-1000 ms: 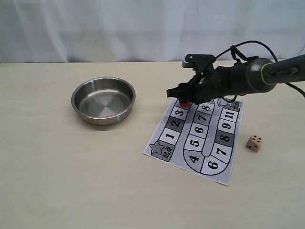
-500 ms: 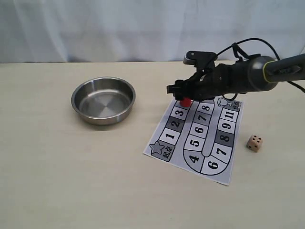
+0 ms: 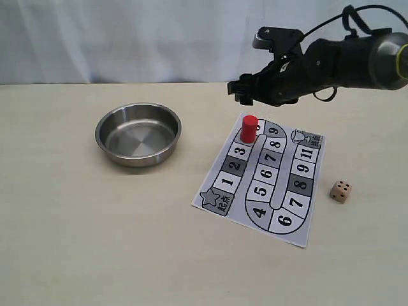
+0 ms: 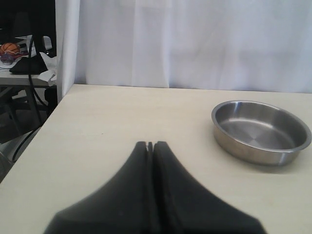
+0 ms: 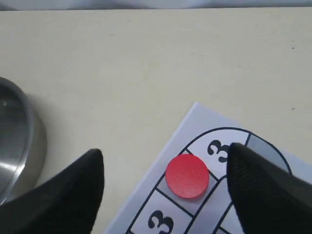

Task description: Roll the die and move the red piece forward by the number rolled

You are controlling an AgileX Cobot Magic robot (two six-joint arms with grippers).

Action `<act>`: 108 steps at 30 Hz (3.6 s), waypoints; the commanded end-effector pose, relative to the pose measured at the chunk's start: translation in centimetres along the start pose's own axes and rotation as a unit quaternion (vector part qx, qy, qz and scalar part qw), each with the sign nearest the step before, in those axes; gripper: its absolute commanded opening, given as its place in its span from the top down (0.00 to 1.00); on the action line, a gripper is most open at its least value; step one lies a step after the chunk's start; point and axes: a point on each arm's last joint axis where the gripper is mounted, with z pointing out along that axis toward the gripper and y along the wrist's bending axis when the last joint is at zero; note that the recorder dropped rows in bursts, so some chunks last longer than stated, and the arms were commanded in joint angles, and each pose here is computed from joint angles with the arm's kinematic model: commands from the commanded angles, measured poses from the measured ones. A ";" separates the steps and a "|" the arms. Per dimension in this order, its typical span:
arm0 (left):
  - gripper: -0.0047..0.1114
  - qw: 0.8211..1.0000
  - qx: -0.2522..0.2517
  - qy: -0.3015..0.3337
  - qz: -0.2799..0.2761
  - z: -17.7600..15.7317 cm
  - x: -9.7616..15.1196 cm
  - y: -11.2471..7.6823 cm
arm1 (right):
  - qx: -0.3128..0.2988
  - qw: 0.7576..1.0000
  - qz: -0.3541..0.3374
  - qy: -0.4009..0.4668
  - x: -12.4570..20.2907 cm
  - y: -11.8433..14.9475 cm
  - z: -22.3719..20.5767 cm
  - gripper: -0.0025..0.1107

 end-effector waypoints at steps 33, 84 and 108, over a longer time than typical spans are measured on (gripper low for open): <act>0.96 1.000 0.000 -0.008 -0.002 0.0 -0.1 0.0 | 0.123 0.979 0.022 0.159 0.0 -11.5 -7.9 0.94; 0.96 1.000 0.000 -0.005 -0.002 0.0 0.0 0.0 | 0.124 0.945 -0.041 -0.299 17.8 -0.7 -47.8 0.94; 0.96 1.000 0.000 -0.006 -0.002 0.0 -0.1 0.0 | 0.109 0.903 -0.048 -0.412 21.4 -1.5 -43.8 0.94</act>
